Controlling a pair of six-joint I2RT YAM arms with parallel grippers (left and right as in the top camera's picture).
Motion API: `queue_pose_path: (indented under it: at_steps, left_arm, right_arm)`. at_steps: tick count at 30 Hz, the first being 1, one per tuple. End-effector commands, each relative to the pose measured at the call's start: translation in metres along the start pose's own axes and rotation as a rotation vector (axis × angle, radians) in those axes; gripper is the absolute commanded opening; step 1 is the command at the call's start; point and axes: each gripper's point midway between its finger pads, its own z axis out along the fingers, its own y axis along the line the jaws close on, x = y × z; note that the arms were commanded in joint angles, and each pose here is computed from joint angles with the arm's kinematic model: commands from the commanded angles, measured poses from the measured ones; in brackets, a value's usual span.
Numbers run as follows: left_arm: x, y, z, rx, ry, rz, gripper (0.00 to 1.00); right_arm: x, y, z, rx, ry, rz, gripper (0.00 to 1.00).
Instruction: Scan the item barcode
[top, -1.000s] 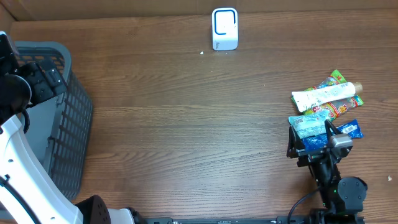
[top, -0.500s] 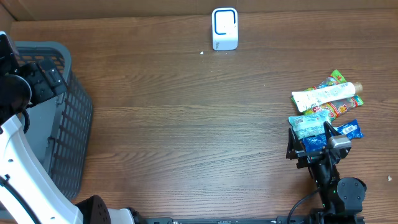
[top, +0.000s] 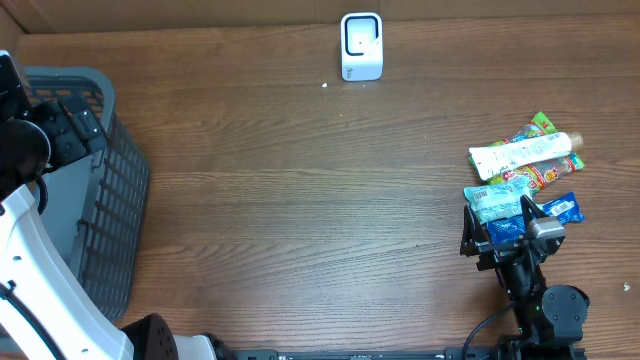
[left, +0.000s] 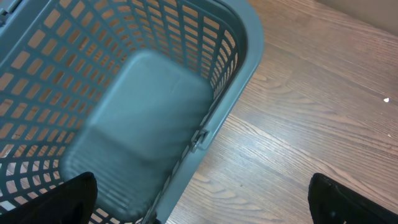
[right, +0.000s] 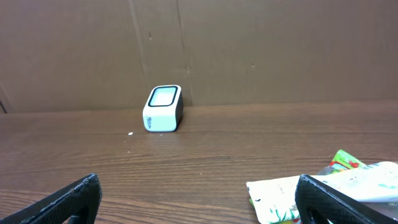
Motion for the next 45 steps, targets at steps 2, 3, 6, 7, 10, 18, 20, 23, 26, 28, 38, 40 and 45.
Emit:
queue_pose_path:
  at_steps: [2,3,6,7,10,18,20,23,26,28,38,40,45]
  left_arm:
    - [-0.003,0.0,-0.003,0.004,-0.014,-0.017,1.0]
    - [-0.002,0.0,-0.003,0.004,-0.013,-0.017,1.0]
    - [-0.003,0.0,-0.003,0.004,-0.014,-0.017,1.0]
    - [-0.002,0.0,-0.003,0.004,-0.013,-0.017,1.0]
    - [-0.003,0.0,-0.003,0.004,-0.014,-0.017,1.0]
    - [0.002,0.002,-0.03,0.01,-0.083,-0.02,1.0]
    - [0.007,0.003,-0.048,0.015,-0.13,-0.023,1.0]
    - [0.016,0.006,-0.078,0.022,-0.208,-0.027,1.0]
    - [0.029,0.008,-0.108,0.029,-0.289,-0.031,1.0]
    - [0.043,0.01,-0.126,0.033,-0.334,-0.034,1.0]
    - [0.143,0.015,-0.135,0.059,-0.335,-0.006,1.0]
    - [0.158,0.017,-0.132,0.054,-0.332,-0.008,1.0]
    - [0.172,0.017,-0.13,0.067,-0.382,-0.009,0.99]
  right_arm:
    - [0.002,-0.001,0.0,0.004,-0.005,-0.001,1.0]
    - [0.002,-0.001,0.0,0.004,-0.005,-0.001,1.0]
    - [0.002,-0.001,0.0,0.004,-0.005,-0.001,1.0]
    - [0.002,0.0,0.0,0.004,-0.005,-0.001,1.0]
    - [0.002,0.0,0.0,0.004,-0.005,-0.001,1.0]
    - [0.002,0.0,0.0,0.004,-0.005,-0.001,1.0]
    - [0.002,0.0,0.0,0.004,-0.005,-0.001,1.0]
    - [0.002,0.0,0.0,0.004,-0.005,-0.001,1.0]
    - [0.002,0.0,0.0,0.004,-0.005,-0.001,1.0]
    - [0.002,-0.001,0.0,0.004,-0.005,-0.001,1.0]
    - [0.002,0.0,0.0,0.004,-0.005,-0.001,1.0]
    - [0.002,0.0,0.0,0.004,-0.005,-0.001,1.0]
    - [0.002,0.0,0.0,0.004,-0.005,-0.001,1.0]
